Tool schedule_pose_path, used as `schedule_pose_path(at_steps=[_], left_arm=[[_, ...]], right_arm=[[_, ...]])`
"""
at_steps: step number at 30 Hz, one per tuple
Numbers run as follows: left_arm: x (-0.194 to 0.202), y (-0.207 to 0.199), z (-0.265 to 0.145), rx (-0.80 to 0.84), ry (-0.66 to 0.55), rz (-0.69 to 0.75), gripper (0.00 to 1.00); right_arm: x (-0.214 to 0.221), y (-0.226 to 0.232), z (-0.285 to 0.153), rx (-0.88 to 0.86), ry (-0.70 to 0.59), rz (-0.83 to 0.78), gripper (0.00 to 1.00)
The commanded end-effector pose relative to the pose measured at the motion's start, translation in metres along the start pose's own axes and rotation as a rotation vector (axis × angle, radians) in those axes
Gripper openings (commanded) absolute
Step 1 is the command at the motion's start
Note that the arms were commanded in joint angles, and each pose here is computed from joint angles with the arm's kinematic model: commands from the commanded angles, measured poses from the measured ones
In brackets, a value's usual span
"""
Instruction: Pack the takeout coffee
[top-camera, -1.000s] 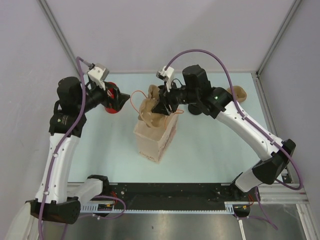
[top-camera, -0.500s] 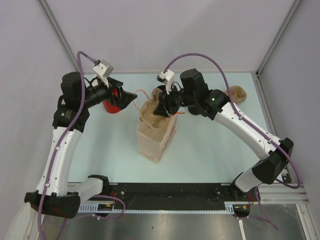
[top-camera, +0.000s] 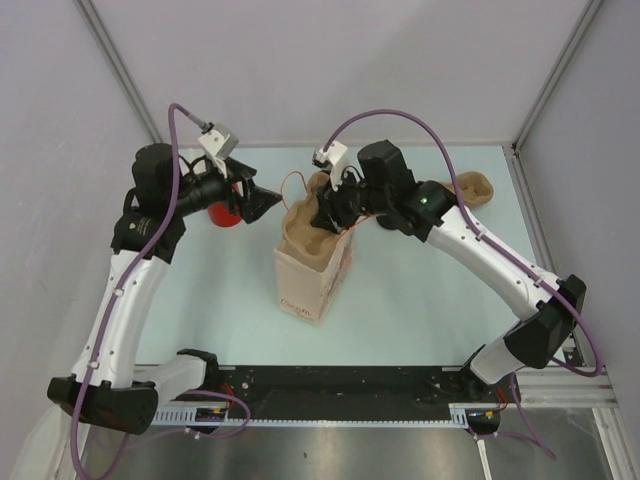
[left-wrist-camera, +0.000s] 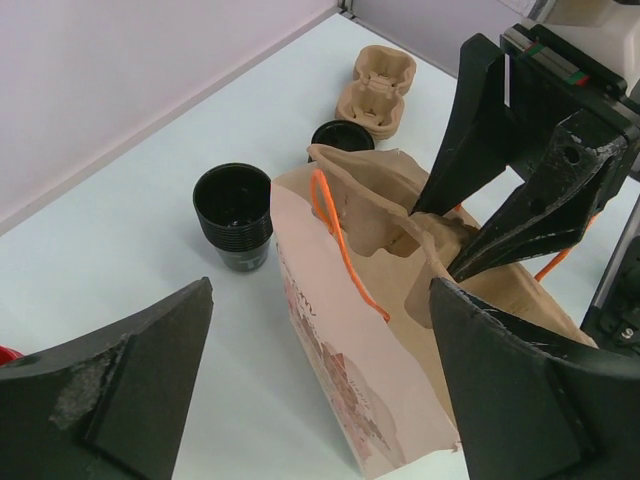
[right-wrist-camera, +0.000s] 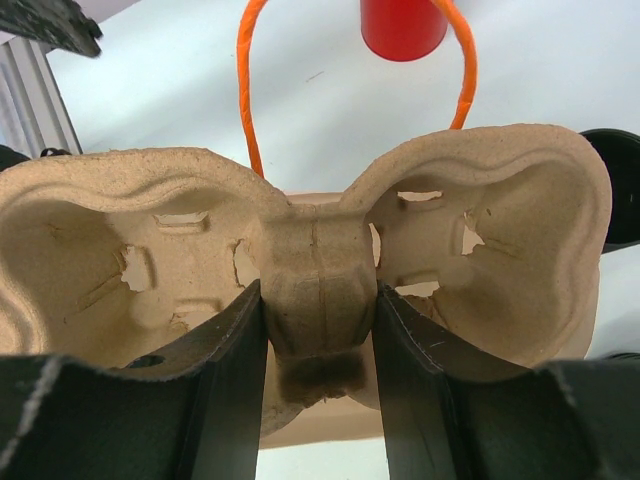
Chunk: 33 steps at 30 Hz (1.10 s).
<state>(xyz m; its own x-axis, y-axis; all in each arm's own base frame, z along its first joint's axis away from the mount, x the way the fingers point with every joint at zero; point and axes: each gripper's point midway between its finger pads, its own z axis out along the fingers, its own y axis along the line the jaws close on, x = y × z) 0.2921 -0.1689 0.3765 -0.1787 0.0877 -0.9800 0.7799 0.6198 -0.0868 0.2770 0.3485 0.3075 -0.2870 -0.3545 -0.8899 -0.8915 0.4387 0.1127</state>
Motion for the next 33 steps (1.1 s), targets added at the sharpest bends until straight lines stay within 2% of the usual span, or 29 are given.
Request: schedule_pose_path(at_steps=[1, 10, 12, 13, 15, 16, 19, 25, 33], left_arm=[[-0.004, -0.003, 0.003, 0.025, -0.006, 0.030, 0.98], [-0.007, -0.010, 0.021, 0.090, 0.011, 0.018, 0.99], [-0.004, -0.013, 0.026, 0.101, 0.019, 0.016, 0.97], [-0.002, -0.013, 0.027, 0.101, 0.026, 0.018, 0.93], [0.000, -0.014, 0.029, 0.098, 0.033, 0.022, 0.72], [0.000, -0.014, 0.028, 0.092, 0.036, 0.024, 0.54], [0.002, -0.010, 0.026, 0.060, 0.046, 0.036, 0.34], [0.002, -0.004, 0.020, 0.008, 0.061, 0.052, 0.24], [-0.003, 0.003, 0.016, -0.039, 0.066, 0.060, 0.19]], right_arm=[[0.007, 0.004, 0.001, -0.002, 0.029, -0.016, 0.04], [0.007, 0.017, 0.002, -0.034, 0.032, -0.039, 0.03], [0.007, 0.016, 0.001, -0.032, 0.032, -0.042, 0.03], [0.007, 0.017, 0.000, -0.033, 0.032, -0.045, 0.03], [0.007, 0.017, -0.001, -0.033, 0.032, -0.052, 0.03], [0.009, 0.017, -0.001, -0.032, 0.036, -0.054, 0.03], [0.012, 0.015, -0.003, -0.027, 0.045, -0.068, 0.02], [0.013, 0.012, -0.004, -0.013, 0.048, -0.101, 0.02], [0.016, 0.000, -0.009, 0.056, 0.064, -0.168, 0.01]])
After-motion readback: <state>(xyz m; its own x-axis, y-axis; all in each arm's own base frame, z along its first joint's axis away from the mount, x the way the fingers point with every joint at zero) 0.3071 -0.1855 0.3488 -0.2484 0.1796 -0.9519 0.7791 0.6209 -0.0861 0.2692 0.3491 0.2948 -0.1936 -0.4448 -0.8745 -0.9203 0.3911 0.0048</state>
